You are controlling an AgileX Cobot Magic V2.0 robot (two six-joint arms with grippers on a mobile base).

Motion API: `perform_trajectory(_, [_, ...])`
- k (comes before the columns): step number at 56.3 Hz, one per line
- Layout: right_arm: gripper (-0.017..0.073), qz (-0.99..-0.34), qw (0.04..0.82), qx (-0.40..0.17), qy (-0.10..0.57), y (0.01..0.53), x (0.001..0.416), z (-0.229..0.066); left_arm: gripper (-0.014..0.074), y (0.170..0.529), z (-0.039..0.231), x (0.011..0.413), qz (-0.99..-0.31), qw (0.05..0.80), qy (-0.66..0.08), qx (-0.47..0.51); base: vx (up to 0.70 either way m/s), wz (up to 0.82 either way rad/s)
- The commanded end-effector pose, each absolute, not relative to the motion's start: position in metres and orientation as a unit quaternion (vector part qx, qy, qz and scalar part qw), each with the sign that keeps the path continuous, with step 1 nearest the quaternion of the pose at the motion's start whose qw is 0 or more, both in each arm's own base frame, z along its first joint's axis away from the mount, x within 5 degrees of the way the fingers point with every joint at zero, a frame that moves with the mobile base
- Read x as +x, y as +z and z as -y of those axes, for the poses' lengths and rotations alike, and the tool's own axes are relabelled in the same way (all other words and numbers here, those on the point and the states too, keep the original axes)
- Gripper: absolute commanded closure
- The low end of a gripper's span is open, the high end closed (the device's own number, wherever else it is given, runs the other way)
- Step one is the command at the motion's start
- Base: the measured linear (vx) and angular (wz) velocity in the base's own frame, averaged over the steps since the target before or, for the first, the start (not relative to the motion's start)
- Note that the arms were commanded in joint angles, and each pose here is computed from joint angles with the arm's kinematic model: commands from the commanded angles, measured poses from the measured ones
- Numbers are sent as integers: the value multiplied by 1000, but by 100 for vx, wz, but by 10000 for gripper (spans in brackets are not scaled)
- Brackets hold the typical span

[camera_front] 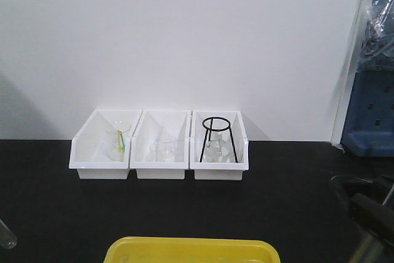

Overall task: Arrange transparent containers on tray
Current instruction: 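Move both grippers with their tubes over the yellow tray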

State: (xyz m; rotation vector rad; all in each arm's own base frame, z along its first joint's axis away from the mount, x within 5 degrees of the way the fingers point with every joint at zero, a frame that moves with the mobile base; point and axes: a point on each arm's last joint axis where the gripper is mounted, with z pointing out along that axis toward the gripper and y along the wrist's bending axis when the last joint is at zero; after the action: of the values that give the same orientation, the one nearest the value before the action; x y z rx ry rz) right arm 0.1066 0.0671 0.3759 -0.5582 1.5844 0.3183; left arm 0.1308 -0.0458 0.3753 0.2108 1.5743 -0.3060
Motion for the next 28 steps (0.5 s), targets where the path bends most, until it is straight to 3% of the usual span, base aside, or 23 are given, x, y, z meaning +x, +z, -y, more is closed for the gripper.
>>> perform_trajectory(1, [571,-662,695,-240,145,392,106,-67,483,393,47,129,-663,726,-154,95,2,0])
perform_trajectory(28, [571,-664,694,-231,158,392,105,-67,483,393,48,129,-664,726,-154,94,0,0])
